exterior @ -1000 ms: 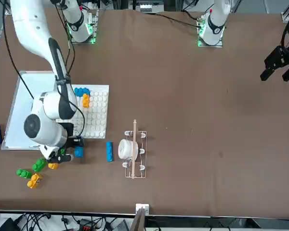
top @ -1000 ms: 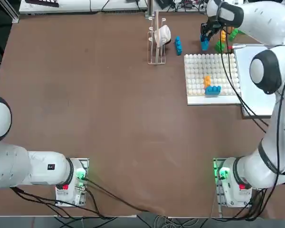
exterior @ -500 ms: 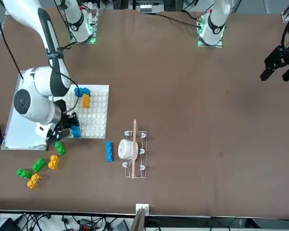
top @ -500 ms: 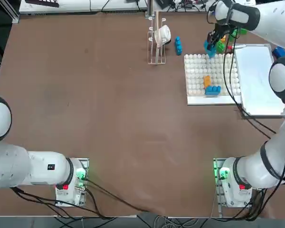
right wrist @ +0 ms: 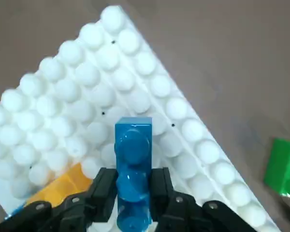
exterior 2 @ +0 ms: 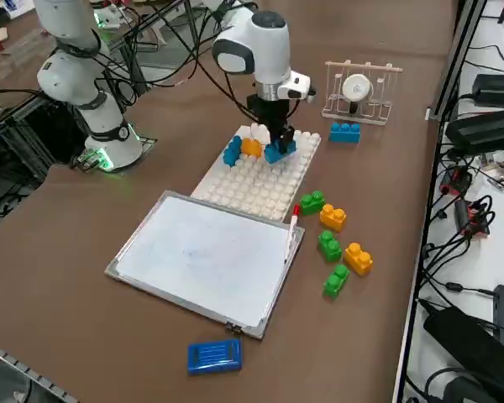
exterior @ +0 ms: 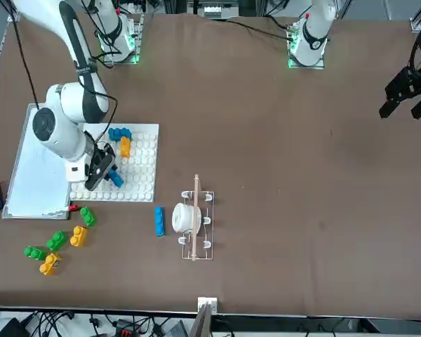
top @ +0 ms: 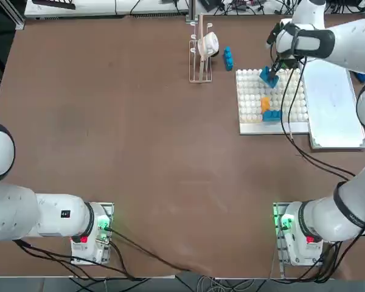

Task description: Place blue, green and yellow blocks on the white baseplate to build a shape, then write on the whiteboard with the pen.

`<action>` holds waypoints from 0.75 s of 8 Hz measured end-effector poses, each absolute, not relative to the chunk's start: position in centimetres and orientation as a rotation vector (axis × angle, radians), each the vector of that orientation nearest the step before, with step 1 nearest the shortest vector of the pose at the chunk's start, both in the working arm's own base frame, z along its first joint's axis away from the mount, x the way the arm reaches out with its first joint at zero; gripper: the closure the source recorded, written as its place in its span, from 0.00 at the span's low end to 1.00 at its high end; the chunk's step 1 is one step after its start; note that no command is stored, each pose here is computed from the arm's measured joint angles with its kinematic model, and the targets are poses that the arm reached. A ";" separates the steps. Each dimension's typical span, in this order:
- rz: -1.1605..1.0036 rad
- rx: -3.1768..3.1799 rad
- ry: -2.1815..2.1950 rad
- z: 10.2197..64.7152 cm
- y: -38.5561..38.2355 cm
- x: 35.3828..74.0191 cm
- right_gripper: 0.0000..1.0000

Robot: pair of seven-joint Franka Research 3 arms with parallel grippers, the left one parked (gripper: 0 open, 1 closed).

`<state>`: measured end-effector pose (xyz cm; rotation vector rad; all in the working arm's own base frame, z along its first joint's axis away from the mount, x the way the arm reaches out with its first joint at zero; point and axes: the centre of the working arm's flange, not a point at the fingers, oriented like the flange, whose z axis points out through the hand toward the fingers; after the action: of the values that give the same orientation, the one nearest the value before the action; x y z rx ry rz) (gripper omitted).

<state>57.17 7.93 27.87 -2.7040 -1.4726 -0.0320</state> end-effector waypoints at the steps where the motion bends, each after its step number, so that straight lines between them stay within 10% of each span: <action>1: -0.042 -2.638 -1.590 27.8 8.4 56.6 0.62; 6: -0.029 -2.412 -1.901 27.8 8.6 53.3 0.62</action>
<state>53.34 8.56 27.83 -2.4120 -1.9007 -0.0288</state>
